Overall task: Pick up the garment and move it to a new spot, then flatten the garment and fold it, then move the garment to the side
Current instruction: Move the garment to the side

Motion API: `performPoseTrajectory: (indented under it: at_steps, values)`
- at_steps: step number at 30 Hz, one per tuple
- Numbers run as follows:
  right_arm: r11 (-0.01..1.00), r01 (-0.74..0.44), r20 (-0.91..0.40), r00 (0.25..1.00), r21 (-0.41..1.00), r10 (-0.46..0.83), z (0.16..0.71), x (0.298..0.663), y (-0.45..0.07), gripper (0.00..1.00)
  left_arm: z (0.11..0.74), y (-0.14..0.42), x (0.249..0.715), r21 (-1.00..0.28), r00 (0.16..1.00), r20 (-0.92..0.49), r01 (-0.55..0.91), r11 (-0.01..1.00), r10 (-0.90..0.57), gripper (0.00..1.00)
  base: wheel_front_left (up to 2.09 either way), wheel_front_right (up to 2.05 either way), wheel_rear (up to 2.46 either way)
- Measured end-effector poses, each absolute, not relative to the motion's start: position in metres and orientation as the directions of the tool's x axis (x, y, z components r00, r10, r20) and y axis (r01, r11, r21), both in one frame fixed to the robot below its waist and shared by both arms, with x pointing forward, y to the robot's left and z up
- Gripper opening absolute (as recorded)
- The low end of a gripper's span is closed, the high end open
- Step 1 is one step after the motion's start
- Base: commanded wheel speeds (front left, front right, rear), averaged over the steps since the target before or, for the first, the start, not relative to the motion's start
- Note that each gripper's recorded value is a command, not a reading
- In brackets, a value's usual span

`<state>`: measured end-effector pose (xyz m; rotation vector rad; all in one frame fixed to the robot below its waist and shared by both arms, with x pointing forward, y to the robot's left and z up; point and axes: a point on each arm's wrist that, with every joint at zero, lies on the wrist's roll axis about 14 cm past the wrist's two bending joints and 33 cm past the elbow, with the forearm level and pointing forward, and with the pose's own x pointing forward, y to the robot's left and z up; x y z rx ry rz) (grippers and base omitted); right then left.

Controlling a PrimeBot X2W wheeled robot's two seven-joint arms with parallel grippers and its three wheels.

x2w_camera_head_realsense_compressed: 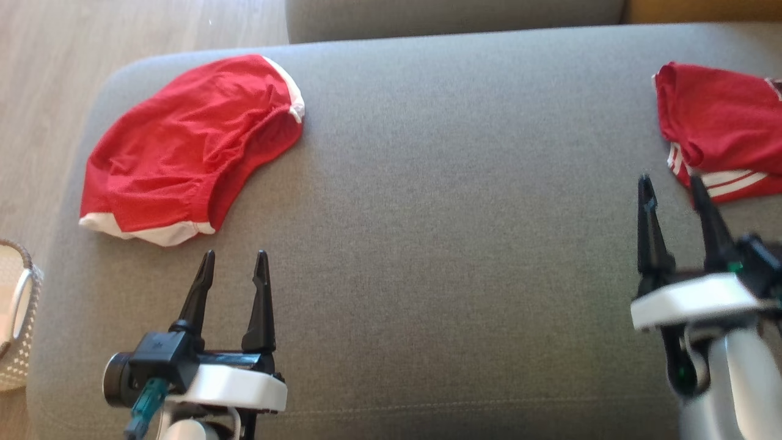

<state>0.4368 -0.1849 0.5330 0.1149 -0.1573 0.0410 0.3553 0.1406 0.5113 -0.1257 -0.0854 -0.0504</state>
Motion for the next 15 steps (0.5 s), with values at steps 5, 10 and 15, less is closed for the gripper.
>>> performPoseTrajectory:
  at_steps: [5,10,15]
  values:
    - [0.982,-0.041,0.135,0.991,0.187,0.015,0.522,0.401,-0.188,1.0,0.529,0.14,0.343,-0.131,0.988,0.144,0.075,0.988,-0.056,1.0,0.0,0.0,0.0]
    - [0.983,-0.076,0.119,0.991,0.168,0.056,0.517,0.38,-0.176,1.0,0.531,0.142,0.33,-0.132,0.987,0.15,0.069,0.989,-0.049,1.0,0.0,0.0,0.0]
    - [0.984,-0.105,0.111,0.99,0.142,0.089,0.514,0.369,-0.166,1.0,0.528,0.144,0.323,-0.099,0.988,0.144,0.064,0.993,-0.049,1.0,0.0,0.0,0.0]
